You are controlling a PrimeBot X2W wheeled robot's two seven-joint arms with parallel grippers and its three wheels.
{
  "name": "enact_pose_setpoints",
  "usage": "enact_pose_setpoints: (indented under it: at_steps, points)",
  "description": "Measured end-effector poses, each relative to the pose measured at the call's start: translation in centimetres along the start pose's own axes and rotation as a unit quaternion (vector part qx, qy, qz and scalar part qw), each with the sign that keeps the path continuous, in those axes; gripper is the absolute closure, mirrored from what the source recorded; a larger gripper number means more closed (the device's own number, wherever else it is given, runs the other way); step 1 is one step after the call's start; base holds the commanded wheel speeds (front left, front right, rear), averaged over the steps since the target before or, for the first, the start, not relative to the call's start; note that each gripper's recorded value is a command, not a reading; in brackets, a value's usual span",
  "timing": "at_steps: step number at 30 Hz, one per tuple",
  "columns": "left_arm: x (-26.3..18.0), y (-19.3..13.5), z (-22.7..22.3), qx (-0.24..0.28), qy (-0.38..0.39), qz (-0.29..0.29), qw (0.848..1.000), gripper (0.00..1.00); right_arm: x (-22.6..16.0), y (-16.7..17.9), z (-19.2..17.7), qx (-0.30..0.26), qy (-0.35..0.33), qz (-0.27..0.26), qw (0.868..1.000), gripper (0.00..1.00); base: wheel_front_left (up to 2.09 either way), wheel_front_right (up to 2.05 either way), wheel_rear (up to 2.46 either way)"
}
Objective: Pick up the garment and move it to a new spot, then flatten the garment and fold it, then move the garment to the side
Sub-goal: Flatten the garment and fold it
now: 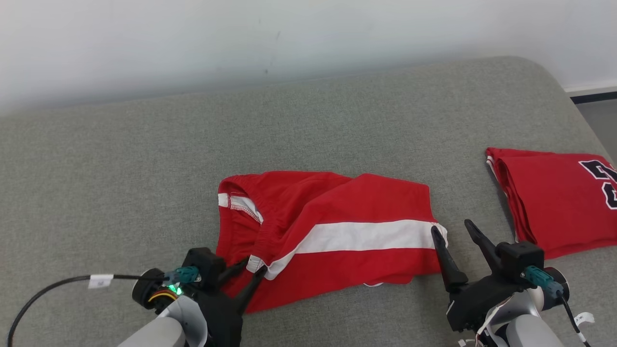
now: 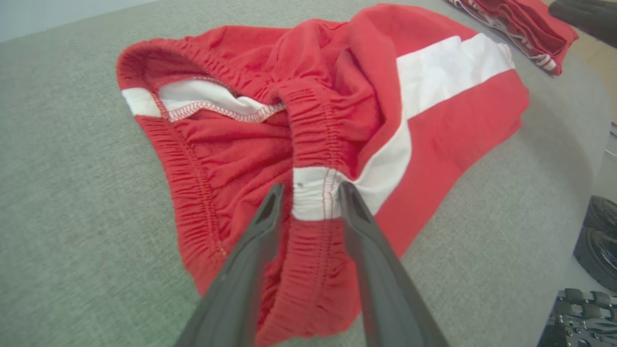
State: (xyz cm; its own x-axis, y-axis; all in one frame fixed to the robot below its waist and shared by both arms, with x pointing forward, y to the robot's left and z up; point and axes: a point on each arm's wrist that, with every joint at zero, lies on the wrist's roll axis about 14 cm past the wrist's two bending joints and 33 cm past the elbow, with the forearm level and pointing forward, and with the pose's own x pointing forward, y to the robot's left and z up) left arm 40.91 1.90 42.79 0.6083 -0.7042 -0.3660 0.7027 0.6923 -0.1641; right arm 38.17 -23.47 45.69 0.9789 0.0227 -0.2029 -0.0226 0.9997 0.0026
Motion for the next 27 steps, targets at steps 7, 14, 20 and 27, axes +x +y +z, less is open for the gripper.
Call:
enact_pose_setpoints:
  at_steps: [7,14,20,27]
  points:
    - [0.3,0.0,-0.1,0.005,0.015,-0.017,1.000,1.00,0.5,0.2,-0.3,0.003,0.004,0.002,1.000,0.00,0.00,0.00,0.00]
    - [0.2,0.1,-0.9,0.004,0.006,-0.017,1.000,1.00,1.3,-0.4,-1.3,0.013,0.044,-0.005,0.999,0.00,0.00,0.00,0.00]
    - [-0.3,-0.6,-2.7,-0.016,0.006,-0.009,1.000,1.00,2.4,-1.9,-2.9,0.030,0.122,-0.025,0.992,0.00,0.00,0.00,0.00]
    - [-0.6,-0.6,-3.3,-0.024,0.008,-0.003,1.000,1.00,2.9,-0.6,-4.4,0.031,0.177,-0.011,0.984,0.00,0.00,0.00,0.00]
